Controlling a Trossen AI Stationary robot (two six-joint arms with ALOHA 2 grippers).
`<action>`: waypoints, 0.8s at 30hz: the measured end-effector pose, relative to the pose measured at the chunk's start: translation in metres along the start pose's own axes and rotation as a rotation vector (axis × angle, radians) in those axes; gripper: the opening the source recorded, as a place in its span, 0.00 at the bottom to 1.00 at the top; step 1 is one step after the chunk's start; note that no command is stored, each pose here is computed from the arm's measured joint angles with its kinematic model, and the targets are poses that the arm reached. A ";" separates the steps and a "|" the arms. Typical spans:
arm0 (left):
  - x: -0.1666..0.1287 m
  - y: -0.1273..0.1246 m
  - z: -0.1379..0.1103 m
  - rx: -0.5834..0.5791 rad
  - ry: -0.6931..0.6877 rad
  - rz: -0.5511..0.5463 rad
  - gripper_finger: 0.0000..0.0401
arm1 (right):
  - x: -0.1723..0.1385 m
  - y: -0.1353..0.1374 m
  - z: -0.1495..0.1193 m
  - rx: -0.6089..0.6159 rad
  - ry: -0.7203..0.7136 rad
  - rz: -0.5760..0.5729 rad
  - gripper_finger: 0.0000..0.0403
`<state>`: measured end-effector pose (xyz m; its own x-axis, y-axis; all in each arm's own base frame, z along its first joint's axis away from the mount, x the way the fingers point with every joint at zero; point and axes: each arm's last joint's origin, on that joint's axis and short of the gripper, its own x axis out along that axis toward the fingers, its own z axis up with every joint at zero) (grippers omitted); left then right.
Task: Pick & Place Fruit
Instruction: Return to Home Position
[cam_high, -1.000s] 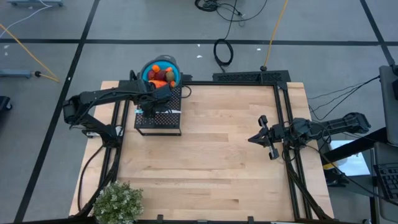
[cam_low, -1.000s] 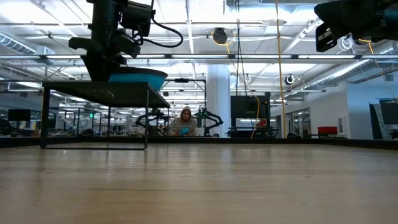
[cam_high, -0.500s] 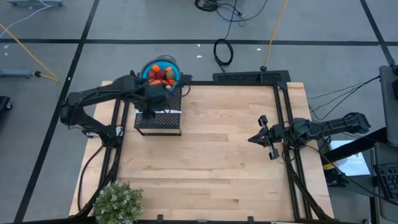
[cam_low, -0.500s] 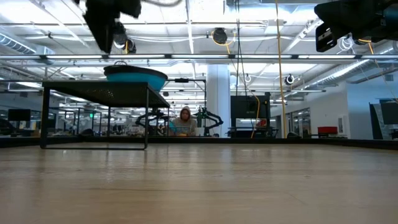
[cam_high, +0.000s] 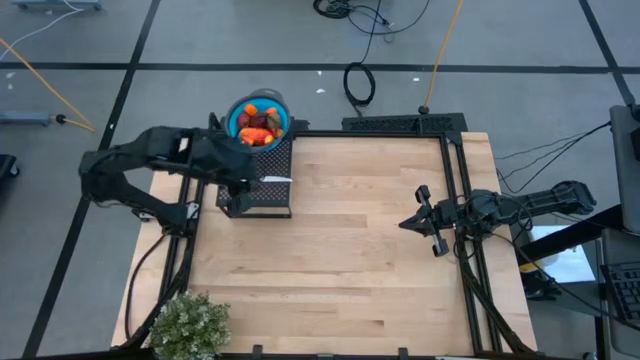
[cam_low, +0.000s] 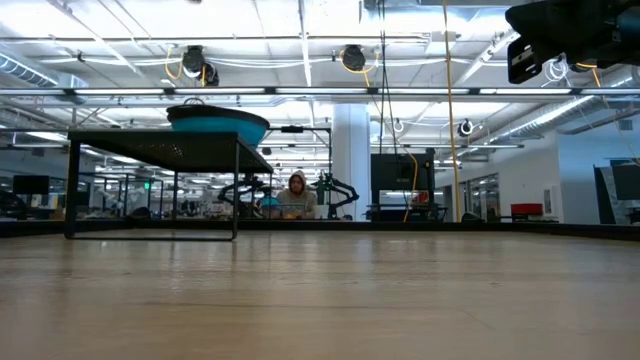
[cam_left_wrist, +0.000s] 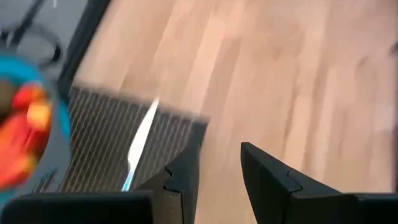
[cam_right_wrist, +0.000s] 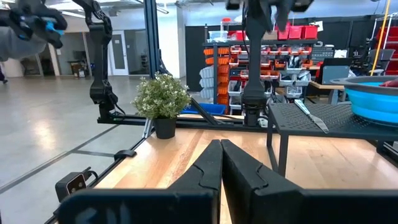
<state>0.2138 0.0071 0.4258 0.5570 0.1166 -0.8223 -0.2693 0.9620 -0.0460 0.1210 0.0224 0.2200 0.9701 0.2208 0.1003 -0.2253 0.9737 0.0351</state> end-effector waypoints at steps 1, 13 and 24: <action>-0.005 -0.003 0.002 0.001 -0.053 -0.019 0.29 | 0.000 0.000 0.000 0.000 0.000 0.000 0.00; -0.038 -0.019 -0.009 0.032 -0.263 -0.005 0.11 | 0.000 0.000 0.000 -0.002 0.004 0.000 0.00; -0.016 -0.027 -0.025 0.053 -0.263 -0.025 0.01 | 0.000 0.000 0.000 -0.004 0.002 0.000 0.00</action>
<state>0.1927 -0.0272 0.4259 0.7501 0.1460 -0.6450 -0.2148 0.9762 -0.0288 0.1211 0.0224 0.2198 0.9703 0.2209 0.0984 -0.2249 0.9739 0.0314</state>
